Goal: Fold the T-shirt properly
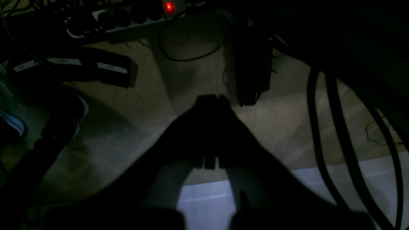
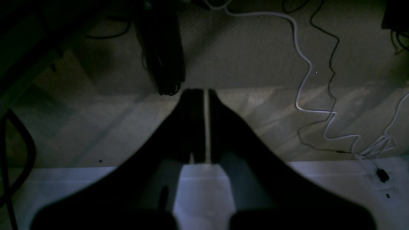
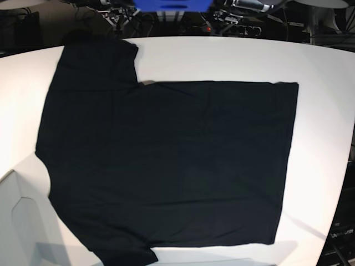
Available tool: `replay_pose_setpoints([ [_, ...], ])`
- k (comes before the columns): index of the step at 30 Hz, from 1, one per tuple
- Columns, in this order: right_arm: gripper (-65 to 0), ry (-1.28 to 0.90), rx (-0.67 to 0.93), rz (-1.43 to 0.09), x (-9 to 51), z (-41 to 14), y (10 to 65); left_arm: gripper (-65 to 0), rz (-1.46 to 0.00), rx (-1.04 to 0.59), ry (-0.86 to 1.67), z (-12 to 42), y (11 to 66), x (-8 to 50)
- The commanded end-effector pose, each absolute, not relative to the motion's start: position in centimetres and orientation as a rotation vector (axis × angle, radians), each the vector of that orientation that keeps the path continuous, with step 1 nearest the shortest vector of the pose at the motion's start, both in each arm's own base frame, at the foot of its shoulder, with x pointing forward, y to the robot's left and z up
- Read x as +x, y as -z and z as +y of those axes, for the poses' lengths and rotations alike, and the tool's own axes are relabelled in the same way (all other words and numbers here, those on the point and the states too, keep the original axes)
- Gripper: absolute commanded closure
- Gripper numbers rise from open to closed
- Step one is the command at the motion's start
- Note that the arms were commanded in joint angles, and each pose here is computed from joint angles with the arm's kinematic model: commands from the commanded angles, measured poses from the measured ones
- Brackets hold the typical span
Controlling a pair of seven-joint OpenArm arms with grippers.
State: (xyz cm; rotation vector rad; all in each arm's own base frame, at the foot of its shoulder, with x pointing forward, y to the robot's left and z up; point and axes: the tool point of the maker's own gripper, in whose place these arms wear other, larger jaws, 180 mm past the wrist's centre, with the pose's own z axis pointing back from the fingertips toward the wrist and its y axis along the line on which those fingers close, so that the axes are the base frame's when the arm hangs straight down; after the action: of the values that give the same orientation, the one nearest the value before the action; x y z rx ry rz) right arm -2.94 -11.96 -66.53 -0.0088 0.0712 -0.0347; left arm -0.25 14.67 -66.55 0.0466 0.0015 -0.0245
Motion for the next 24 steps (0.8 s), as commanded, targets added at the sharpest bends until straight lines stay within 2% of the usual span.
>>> replay_pose_setpoints([
  [1,0.0,0.031,0.006,0.076,-3.0,-11.8,66.5,-0.2,0.001,0.043,0.016,14.6,66.6,-0.2],
  [16,0.0,0.023,0.007,0.079,-3.5,-11.7,66.5,-0.1,-0.001,0.046,0.019,14.8,66.5,-0.4],
  [19,0.0,0.025,0.005,0.065,-5.2,-11.8,66.3,-0.1,0.029,0.081,0.018,17.2,66.3,-3.3],
  [24,0.0,0.026,-0.003,-0.038,-7.6,-12.1,64.4,-0.1,-0.092,0.122,-0.043,21.0,64.5,-5.2],
])
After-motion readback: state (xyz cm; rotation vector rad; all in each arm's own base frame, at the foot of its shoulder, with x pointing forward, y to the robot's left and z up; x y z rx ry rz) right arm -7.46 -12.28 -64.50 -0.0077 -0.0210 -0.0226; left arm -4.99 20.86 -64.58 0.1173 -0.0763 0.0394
